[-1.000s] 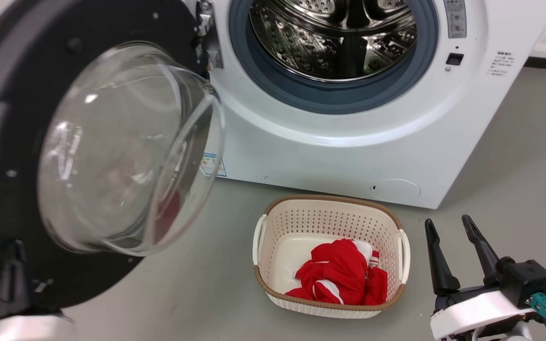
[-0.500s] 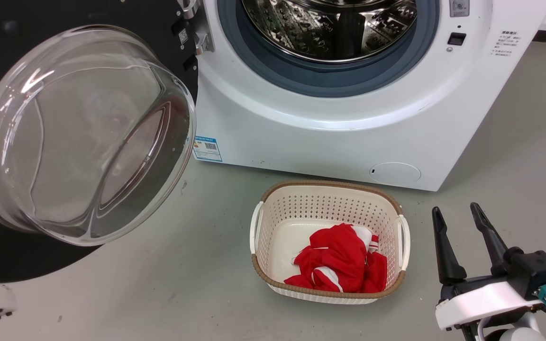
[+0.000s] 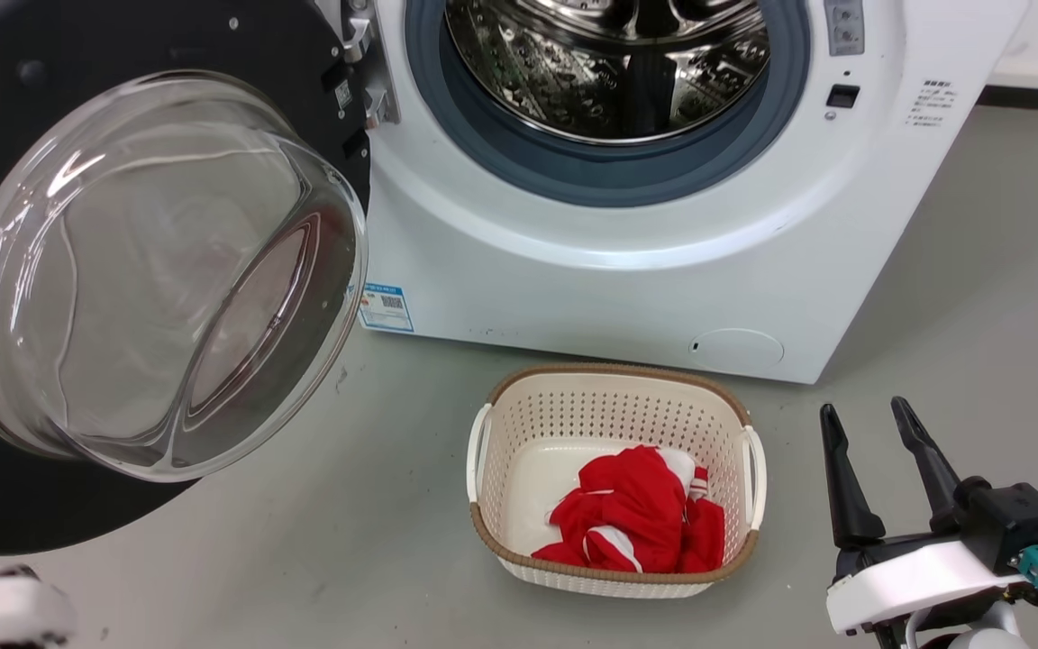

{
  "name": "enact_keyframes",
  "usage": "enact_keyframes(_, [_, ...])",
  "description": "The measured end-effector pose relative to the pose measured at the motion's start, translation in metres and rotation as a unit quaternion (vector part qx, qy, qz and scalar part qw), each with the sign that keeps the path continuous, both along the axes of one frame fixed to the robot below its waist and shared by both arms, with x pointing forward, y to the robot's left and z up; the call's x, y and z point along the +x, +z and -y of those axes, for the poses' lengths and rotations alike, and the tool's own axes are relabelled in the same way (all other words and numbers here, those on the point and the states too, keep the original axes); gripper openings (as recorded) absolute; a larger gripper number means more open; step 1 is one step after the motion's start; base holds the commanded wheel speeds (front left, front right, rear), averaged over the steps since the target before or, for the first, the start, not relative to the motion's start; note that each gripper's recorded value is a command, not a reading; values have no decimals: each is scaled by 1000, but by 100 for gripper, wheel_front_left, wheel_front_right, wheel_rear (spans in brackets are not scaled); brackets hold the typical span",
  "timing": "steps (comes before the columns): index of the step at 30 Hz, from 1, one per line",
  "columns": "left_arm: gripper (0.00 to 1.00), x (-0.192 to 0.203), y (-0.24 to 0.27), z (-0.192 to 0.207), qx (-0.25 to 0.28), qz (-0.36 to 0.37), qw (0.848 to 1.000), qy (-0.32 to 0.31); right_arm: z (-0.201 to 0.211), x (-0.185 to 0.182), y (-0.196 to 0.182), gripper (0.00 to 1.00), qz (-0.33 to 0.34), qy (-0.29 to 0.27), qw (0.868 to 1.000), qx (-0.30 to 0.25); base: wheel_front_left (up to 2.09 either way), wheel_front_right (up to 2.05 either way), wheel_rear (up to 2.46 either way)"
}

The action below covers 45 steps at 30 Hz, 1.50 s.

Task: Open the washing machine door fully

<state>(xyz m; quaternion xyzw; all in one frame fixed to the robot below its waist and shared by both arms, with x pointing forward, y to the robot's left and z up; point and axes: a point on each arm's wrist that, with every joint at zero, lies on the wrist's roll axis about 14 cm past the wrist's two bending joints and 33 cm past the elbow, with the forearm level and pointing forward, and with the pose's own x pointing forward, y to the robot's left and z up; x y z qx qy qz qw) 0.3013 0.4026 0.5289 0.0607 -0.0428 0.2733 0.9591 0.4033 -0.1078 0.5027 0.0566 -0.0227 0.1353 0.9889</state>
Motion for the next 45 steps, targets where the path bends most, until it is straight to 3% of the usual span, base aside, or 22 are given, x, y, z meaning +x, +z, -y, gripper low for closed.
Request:
enact_keyframes(3, [2, -9, -6, 17, -9, 0, 1000, -12, 2, -3, 2, 100, 3, -2, 1000, 1, 0, 0, 0])
enact_keyframes(5, [46, -12, -12, 32, -13, -3, 1000, -24, 3, -5, 4, 100, 6, -4, 1000, 2, 0, 0, 0])
enact_keyframes(6, [76, -13, -17, 39, -18, -9, 999, -32, 3, -5, 5, 100, 8, -5, 1000, 2, 0, 0, 0])
enact_keyframes(7, [100, -14, -19, 45, -24, -9, 999, -36, 4, -5, 6, 100, 8, -6, 1000, 2, 0, 0, 0])
enact_keyframes(13, [100, -7, -17, 85, -28, 0, 996, -88, 8, -10, 9, 100, 12, -12, 1000, 1, 0, 0, 0])
enact_keyframes(28, [100, 53, 17, 179, -21, 52, 966, -253, 46, -25, 26, 100, 40, -65, 997, -23, 0, 0, 0])
enact_keyframes(36, [100, 65, 19, 199, -18, 53, 957, -284, 63, -37, 27, 100, 39, -91, 995, -29, 0, 0, 0])
enact_keyframes(45, [100, 65, 16, 201, -22, 49, 958, -283, 63, -39, 25, 100, 36, -90, 995, -28, 0, 0, 0])
